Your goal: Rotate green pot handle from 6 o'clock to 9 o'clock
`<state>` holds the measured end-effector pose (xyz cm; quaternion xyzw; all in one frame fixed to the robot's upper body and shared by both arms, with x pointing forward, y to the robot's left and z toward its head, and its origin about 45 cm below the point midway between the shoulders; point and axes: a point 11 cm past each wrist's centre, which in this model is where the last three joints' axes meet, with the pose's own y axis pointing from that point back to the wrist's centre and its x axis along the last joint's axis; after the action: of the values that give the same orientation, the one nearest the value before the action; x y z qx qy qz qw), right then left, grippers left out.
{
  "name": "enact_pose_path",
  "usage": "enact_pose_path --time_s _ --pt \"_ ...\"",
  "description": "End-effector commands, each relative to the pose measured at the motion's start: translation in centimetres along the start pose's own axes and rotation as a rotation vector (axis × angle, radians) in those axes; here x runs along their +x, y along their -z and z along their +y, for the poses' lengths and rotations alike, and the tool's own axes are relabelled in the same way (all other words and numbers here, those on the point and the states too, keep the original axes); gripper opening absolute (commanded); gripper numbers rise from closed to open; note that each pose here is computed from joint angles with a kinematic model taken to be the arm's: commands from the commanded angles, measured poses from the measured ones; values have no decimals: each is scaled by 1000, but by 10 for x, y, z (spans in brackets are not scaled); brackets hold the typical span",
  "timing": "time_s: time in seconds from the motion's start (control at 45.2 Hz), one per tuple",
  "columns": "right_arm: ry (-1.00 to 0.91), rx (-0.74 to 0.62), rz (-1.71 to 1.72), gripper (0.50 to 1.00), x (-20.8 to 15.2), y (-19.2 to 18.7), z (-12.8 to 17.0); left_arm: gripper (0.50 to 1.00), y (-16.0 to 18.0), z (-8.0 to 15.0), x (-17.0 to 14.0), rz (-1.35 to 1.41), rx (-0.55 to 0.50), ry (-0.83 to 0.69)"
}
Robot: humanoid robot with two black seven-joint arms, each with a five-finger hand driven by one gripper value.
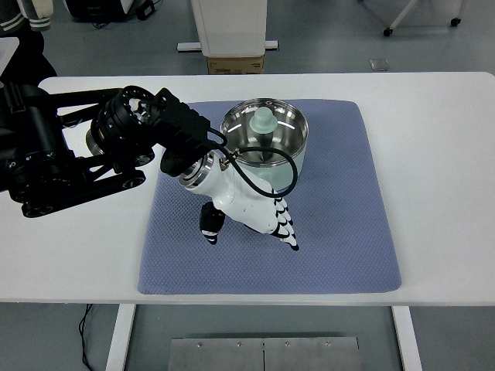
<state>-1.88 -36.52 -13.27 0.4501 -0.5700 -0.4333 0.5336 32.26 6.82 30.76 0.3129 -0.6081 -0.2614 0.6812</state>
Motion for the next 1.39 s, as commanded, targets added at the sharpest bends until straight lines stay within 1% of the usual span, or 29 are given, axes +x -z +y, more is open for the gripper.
enact_pose_path --time_s 0.0,0.177,0.332,0.531,0.686,0.818,1.062,1.371 --pt "0 0 0 1000 0 0 0 1000 2 1 -2 -7 -8 10" --pt "0 0 0 1000 0 0 0 1000 11 1 -7 -24 14 38" --pt "0 0 0 1000 0 0 0 1000 12 -4 -18 -23 17 77" --pt "0 0 0 1000 0 0 0 1000 12 -8 -16 -20 0 80" --pt "0 0 0 1000 0 0 0 1000 13 -8 -16 -31 6 85" --pt "0 0 0 1000 0 0 0 1000 17 -8 -19 -64 37 110" --pt "0 0 0 1000 0 0 0 1000 21 -7 -20 -87 58 132" --pt "0 0 0 1000 0 0 0 1000 24 1 -16 -117 80 153"
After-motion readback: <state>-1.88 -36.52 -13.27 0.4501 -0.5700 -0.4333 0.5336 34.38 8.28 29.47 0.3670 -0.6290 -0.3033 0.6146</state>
